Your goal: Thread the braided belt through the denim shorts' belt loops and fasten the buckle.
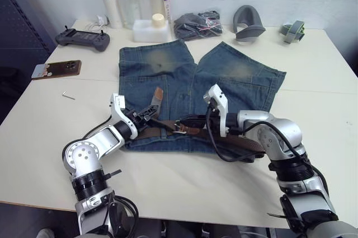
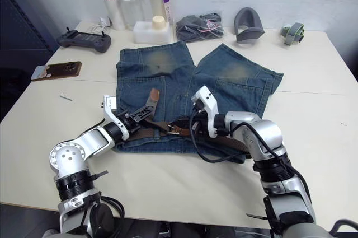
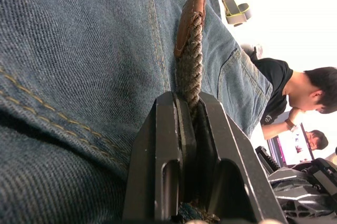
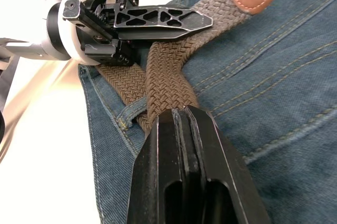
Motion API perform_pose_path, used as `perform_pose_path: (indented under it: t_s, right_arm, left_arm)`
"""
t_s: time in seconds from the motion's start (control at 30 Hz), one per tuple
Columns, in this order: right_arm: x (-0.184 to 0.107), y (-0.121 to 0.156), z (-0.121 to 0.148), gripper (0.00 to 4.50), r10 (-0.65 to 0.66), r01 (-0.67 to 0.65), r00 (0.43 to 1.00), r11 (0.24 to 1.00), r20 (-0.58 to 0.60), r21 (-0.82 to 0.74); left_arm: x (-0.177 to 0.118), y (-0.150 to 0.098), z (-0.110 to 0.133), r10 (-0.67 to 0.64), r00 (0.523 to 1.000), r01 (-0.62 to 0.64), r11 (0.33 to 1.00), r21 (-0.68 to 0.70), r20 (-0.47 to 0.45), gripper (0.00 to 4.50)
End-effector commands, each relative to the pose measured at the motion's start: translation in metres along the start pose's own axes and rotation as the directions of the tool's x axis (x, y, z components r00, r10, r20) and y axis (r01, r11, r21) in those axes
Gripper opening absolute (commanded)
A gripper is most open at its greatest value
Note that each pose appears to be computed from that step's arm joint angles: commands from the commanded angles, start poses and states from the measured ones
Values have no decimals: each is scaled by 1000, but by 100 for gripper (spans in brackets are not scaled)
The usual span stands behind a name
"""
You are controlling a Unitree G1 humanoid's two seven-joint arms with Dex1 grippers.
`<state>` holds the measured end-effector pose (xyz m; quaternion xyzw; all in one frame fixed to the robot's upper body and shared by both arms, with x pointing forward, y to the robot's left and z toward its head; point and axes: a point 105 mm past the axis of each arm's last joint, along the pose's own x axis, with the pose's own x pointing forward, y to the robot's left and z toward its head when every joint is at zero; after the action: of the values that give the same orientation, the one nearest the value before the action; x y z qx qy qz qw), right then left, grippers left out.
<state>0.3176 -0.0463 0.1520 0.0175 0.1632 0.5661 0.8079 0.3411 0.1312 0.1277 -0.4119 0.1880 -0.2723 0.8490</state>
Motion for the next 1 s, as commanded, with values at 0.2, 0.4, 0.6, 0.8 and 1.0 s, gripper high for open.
perform_pose_path:
  t_s: [0.2,0.4,0.6,0.8,1.0]
  right_arm:
    - [11,-2,-17,6,-30,27,997,999,-74,-46]
    - [12,-6,-17,6,-66,61,992,997,-107,-44]
    - [17,4,-20,6,-48,37,983,997,-175,-66]
    - [19,9,-30,6,-26,15,972,999,-235,-51]
    - [20,-4,-38,6,-94,92,948,996,-303,-20]
  left_arm:
    - [-4,16,-13,57,998,-58,998,-38,-34,0]
    - [-5,16,-12,60,998,-61,997,-39,-27,0]
    - [-4,16,-13,61,998,-61,997,-43,-21,0]
    - [-5,18,-15,64,998,-64,997,-50,-8,0]
    - [-8,19,-17,71,997,-71,996,-58,5,0]
